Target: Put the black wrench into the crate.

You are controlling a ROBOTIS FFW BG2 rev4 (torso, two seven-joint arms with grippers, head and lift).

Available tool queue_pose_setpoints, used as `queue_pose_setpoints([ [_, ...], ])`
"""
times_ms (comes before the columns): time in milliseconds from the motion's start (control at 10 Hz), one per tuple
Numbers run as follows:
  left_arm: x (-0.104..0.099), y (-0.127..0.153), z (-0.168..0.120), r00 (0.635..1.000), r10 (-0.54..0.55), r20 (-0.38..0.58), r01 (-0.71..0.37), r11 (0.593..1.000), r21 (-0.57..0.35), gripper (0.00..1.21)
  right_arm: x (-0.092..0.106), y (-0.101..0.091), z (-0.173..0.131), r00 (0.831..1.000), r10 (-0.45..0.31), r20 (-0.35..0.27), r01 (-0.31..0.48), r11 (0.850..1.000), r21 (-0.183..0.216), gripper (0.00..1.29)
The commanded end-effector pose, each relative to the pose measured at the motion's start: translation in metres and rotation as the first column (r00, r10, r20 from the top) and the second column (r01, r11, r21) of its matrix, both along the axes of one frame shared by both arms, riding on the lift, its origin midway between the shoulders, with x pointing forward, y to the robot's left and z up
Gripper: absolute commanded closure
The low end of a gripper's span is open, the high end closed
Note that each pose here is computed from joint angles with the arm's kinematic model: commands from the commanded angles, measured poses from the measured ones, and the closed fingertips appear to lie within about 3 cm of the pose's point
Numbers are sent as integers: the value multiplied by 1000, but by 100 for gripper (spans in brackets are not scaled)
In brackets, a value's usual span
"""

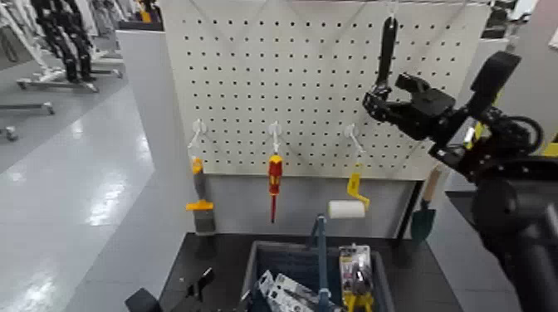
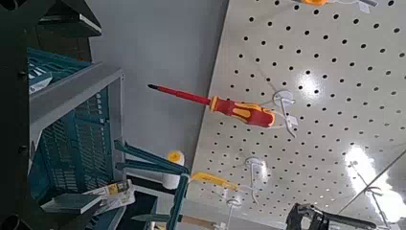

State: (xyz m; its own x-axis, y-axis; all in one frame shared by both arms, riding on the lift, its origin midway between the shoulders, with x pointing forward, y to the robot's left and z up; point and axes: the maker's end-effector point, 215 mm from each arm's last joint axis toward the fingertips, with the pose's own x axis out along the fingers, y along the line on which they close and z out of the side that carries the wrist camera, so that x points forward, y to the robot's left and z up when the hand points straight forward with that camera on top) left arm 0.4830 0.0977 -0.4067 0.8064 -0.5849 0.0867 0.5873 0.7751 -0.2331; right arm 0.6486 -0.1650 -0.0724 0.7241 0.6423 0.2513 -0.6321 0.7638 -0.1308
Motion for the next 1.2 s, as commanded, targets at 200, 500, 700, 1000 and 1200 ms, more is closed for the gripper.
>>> queue_pose_setpoints([
  [200,0,-1,0,1000,-2,1,2,1000,0,9,-1,21,16,999,43,18,-43,999,-24,114],
  [500,-1,-1,-1,1000,-2,-2,2,1000,0,9,-4,27,19,998,55,26,-55,998,-32,122],
  [700,-1,-1,-1,1000,-3,-4,3,1000,0,9,-3,22,24,998,42,38,-40,998,-38,122],
  [1000,-1,-2,-2,1000,-5,-6,5,1000,2,9,-4,19,28,998,29,49,-26,998,-51,122],
  [1200,-1,-2,-1,1000,-6,-6,6,1000,1,9,-6,16,34,998,18,64,-14,998,-54,122],
])
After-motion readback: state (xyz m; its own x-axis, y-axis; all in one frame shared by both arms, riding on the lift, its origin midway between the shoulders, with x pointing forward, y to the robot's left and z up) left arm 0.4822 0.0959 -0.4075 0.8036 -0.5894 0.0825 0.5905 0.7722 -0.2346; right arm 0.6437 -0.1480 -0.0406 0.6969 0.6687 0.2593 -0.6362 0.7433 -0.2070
